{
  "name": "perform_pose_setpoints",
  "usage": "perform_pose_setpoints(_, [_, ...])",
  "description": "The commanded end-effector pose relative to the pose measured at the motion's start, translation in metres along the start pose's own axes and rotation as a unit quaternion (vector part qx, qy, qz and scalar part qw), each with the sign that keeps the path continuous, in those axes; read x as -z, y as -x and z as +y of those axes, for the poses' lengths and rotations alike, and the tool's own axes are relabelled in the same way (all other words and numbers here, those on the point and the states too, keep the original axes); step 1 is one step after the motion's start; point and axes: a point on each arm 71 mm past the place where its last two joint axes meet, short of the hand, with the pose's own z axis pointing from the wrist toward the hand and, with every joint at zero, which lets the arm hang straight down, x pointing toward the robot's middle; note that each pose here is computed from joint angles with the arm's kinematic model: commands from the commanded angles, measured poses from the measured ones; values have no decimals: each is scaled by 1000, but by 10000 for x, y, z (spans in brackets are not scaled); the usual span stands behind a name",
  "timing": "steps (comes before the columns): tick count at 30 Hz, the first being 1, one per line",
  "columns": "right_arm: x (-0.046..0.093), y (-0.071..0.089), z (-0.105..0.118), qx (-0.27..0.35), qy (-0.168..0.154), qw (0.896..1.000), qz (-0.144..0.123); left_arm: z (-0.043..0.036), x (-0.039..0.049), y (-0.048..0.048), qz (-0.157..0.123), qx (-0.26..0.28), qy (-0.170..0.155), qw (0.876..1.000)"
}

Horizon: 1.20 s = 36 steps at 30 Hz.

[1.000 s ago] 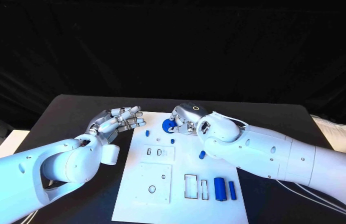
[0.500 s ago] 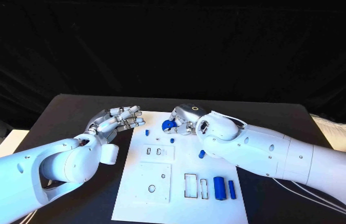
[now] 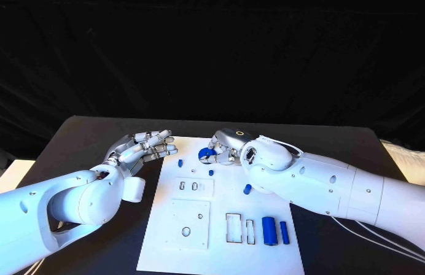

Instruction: Assemble the parts on the task board

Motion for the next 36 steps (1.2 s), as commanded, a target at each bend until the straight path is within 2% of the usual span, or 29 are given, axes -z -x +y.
perform_pose_setpoints(1, [18, -24, -24, -1, -8, 1000, 6, -13, -1, -21, 7, 2, -4, 1000])
perform_pose_setpoints(6, [75, 45, -43, -17, 4, 999, -34, -14, -3, -11, 6, 2, -5, 1000])
perform_pose_setpoints(10, [177, 142, -99, -58, 32, 995, -74, -16, -3, 2, 5, 1, -5, 1000])
perform_pose_setpoints(12, [240, 183, -161, -90, 44, 992, -71, -15, -6, 8, 4, 1, -5, 1000])
perform_pose_setpoints(17, [436, 311, -406, -175, 44, 982, -47, -7, -25, 11, 3, 1, -5, 1000])
perform_pose_setpoints(20, [595, 380, -642, -220, 29, 975, -34, 3, -42, -3, 6, 1, -5, 1000])
perform_pose_setpoints(24, [837, 460, -1071, -263, -3, 964, -37, 18, -67, -32, 10, 3, -5, 1000])
perform_pose_setpoints(28, [1029, 473, -1379, -269, -27, 962, -45, 37, -86, -52, 13, 4, -4, 1000])
perform_pose_setpoints(31, [1164, 468, -1568, -251, -42, 966, -50, 51, -94, -63, 15, 6, -3, 1000])
perform_pose_setpoints(36, [1273, 426, -1773, -224, -62, 971, -50, 67, -103, -71, 16, 6, -2, 1000])
